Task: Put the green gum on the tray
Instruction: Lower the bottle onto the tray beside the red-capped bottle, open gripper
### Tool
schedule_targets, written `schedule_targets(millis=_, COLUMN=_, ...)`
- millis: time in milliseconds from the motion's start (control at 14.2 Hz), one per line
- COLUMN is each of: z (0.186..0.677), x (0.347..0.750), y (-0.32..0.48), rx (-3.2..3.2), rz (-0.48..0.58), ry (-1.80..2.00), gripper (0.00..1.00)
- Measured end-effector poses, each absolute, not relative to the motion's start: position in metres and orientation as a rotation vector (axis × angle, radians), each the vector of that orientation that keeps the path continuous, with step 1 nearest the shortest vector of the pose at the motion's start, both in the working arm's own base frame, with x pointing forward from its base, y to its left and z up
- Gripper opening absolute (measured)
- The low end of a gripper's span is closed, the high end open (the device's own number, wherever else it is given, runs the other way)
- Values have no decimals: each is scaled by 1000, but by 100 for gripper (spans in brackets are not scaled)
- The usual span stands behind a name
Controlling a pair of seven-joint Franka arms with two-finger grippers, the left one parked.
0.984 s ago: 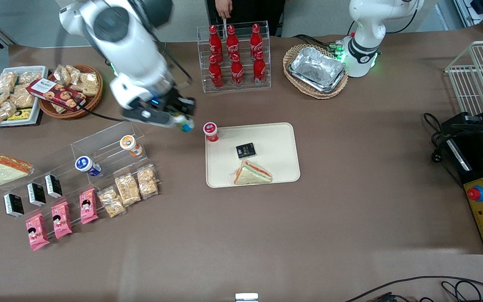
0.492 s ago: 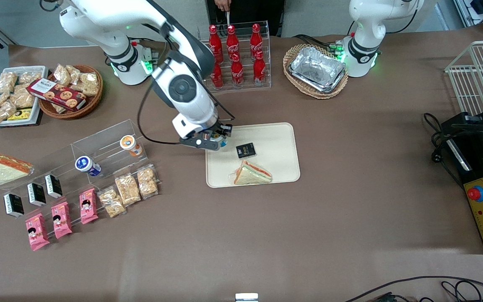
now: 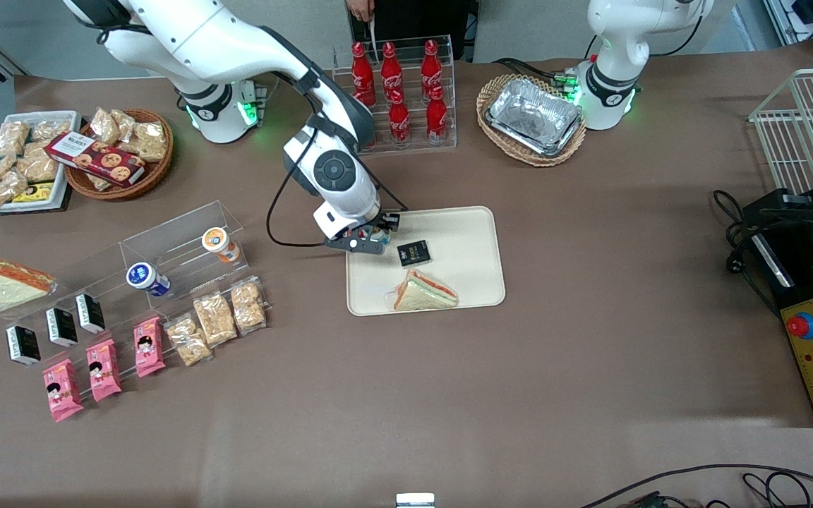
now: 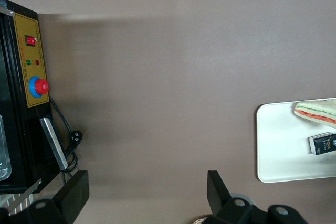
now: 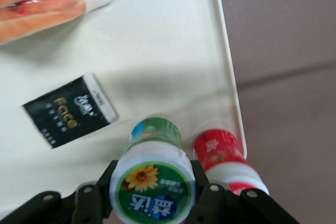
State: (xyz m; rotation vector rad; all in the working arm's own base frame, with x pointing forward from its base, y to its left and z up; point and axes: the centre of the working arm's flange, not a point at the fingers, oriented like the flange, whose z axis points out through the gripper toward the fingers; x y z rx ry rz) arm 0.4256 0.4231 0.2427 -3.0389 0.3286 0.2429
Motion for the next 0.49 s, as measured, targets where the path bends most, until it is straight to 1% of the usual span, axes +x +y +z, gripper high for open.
schedule_targets(millis=70, z=235, x=426, y=423, rx=-3048, rz=227, ry=325, gripper=59)
schedule_targets(millis=211, z=221, x=426, y=426, rx=-3069, rz=160, ry=318, gripper=59)
schedule_targets(millis=352, z=222, x=420, y=434, rx=-3098, rz=93, ry=317, gripper=59)
schedule_targets(millis=492, z=221, x=418, y=437, rx=-3108, rz=67, ry=322, gripper=60)
